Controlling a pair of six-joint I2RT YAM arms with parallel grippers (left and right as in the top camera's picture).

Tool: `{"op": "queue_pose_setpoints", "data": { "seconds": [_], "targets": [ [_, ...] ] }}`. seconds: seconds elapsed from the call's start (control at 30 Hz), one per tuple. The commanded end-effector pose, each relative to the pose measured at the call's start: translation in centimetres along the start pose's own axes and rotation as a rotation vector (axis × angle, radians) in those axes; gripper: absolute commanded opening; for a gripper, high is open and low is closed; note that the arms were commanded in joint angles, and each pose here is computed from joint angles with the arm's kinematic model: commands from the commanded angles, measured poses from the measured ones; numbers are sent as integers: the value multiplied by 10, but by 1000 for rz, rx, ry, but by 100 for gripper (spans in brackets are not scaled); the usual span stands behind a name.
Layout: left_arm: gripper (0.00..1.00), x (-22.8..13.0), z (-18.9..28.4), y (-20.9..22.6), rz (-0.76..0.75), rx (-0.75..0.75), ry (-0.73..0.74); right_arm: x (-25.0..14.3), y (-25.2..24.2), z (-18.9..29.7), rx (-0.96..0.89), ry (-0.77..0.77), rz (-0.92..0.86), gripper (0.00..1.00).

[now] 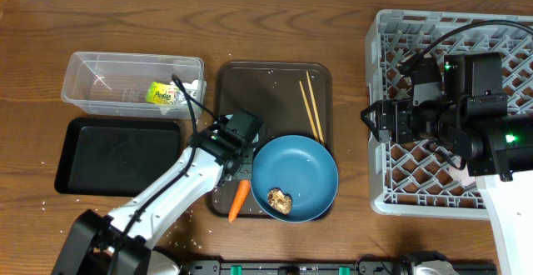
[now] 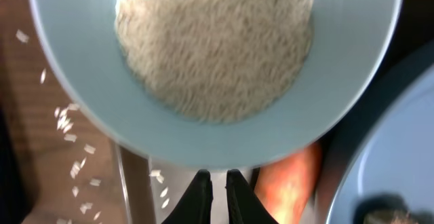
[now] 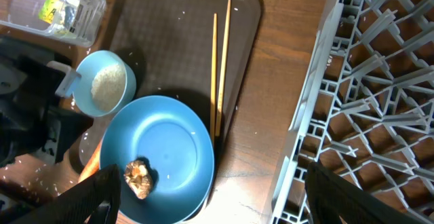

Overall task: Sort waste into correct bins and load items into the dishwasher rack
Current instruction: 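Lower the left gripper and grasp the carrot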

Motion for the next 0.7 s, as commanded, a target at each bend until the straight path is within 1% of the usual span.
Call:
{"op": "queue_pose_setpoints", "data": {
  "seconds": [0.0,0.17,0.37,0.47,0.53,0.6,0.63,0.67],
  "targets": [
    [10,4,-11,7,-27,24,3,1,2,1,0,-2,10,80],
    [10,19,-18,19,-6,24,-31,-1,2,0,-2,8,8,80],
    [10,40,-10,28,-8,-9,-92,0,2,0,-1,2,10,80],
    [12,41,2,19,-22,-86,-51,-1,2,0,-2,7,8,80],
    [17,37,14,13,-27,-136,-9,-2,2,0,-3,10,7,81],
    [17,32,24,10,-36,-157,15,-1,2,0,-2,8,8,81],
    [22,29,28,8,-59,-168,22,-1,2,0,-2,7,8,81],
    [22,24,32,8,-76,-166,30,-1,2,0,-2,5,9,81]
  ]
}}
Point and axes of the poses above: each gripper's point midway between its finger pads, its own z axis back along the fingers, its own y axis along the line the jaws close on, x = y × z, the point moved 6 cm from there along z, back along the fingers, and after that the axes turned 5 degrees about -z, right-handed, at the moved point
